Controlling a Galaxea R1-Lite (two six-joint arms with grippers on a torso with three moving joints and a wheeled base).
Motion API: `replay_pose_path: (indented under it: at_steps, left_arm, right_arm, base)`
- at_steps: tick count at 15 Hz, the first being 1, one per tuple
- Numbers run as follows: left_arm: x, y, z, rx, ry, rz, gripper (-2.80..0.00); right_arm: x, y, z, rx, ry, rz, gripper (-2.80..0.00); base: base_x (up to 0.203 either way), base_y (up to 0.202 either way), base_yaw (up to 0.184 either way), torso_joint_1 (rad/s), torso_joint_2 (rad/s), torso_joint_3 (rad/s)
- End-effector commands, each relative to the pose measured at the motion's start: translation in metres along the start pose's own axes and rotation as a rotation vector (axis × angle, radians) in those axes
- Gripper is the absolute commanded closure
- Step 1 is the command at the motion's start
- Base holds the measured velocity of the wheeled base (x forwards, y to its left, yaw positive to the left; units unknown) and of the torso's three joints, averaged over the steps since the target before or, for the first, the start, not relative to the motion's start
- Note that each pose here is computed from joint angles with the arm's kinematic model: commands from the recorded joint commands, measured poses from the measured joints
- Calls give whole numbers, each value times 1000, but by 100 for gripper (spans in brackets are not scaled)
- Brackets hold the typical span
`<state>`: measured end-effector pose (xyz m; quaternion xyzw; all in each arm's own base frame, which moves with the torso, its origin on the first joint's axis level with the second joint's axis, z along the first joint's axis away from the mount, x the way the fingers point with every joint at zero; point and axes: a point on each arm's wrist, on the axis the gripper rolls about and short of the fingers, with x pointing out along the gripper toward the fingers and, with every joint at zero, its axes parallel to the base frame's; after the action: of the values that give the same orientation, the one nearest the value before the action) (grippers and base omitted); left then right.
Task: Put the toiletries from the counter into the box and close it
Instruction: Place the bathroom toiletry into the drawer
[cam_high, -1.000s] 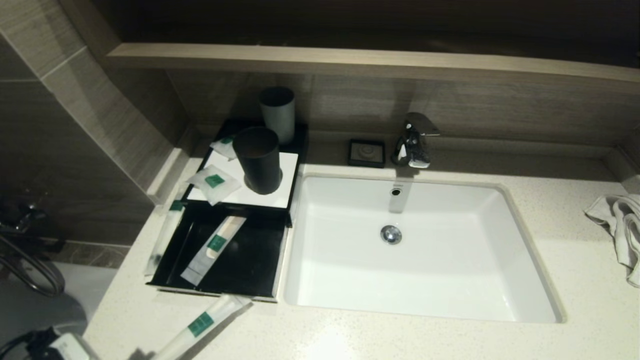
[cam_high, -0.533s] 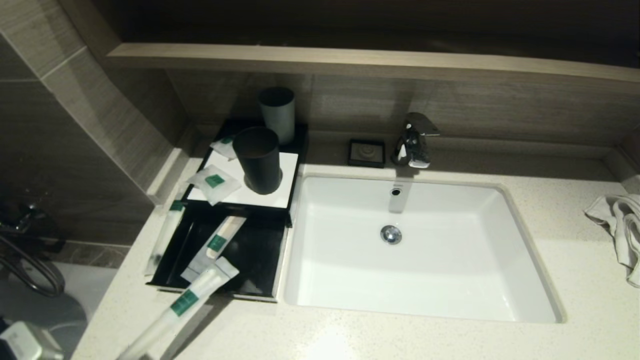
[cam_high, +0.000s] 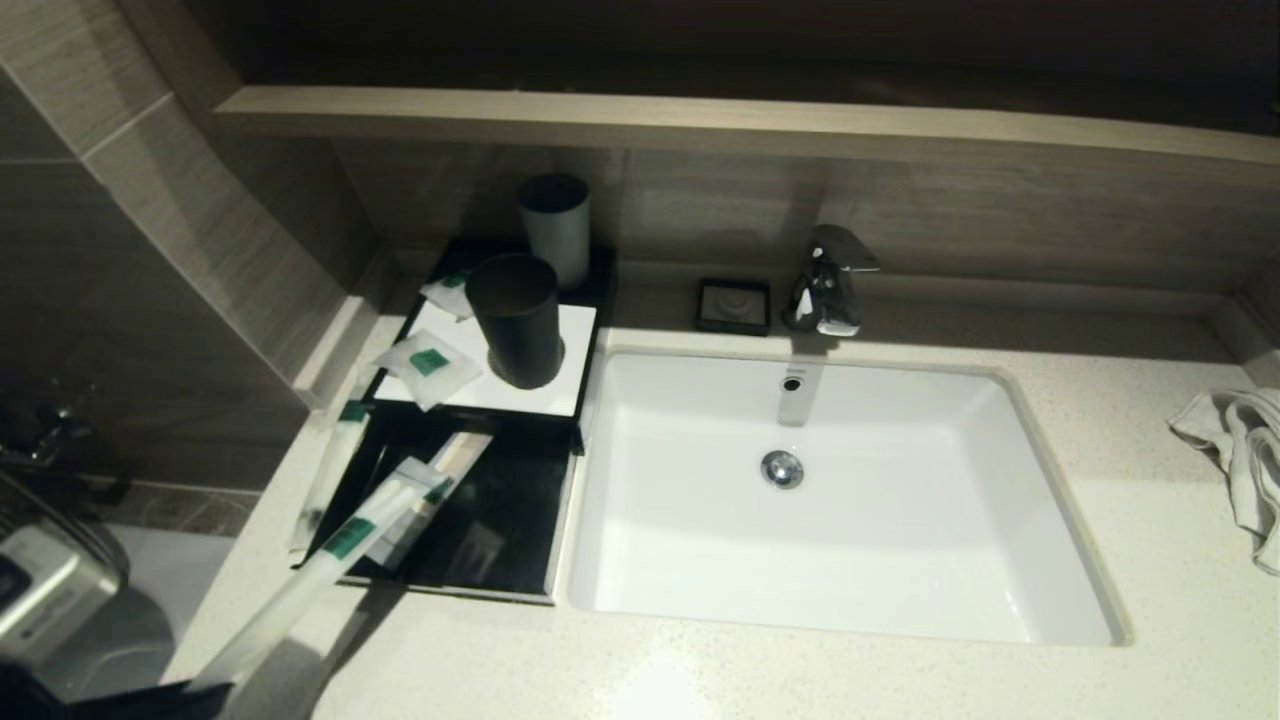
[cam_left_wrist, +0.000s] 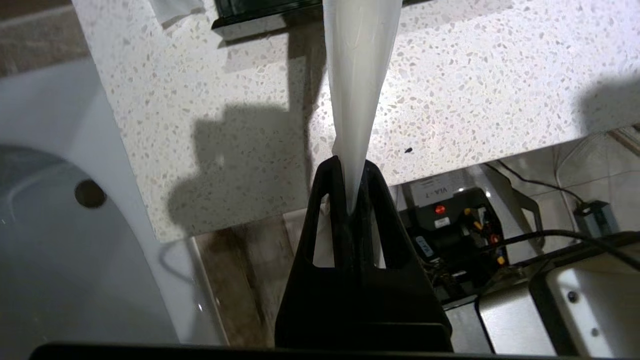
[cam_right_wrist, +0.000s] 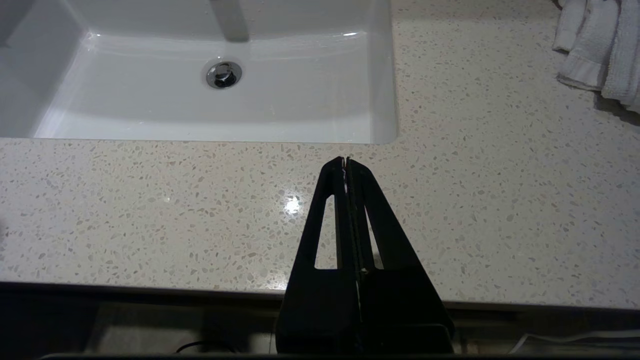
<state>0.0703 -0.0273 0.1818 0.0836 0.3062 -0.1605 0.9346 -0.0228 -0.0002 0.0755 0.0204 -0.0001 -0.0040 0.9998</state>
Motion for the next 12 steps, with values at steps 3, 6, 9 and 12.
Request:
replay_pose_path:
  at_steps: [3, 6, 9, 12]
  left_arm:
    - [19, 1, 26, -116, 108, 67, 0]
    - [27, 1, 32, -135, 146, 73, 0]
    - [41, 0, 42, -151, 183, 75, 0]
    - [58, -1, 54, -188, 211, 81, 0]
  right_arm:
    - [0, 0, 0, 1, 0, 0, 0]
    - [0, 0, 0, 0, 0, 0, 0]
    - [0, 0, 0, 0, 2, 0, 0]
    - [0, 0, 0, 1, 1, 0, 0]
  base:
    - [0, 0, 0, 0, 0, 0]
    - [0, 0, 0, 0, 0, 0]
    - [0, 0, 0, 0, 0, 0]
    - [0, 0, 0, 0, 0, 0]
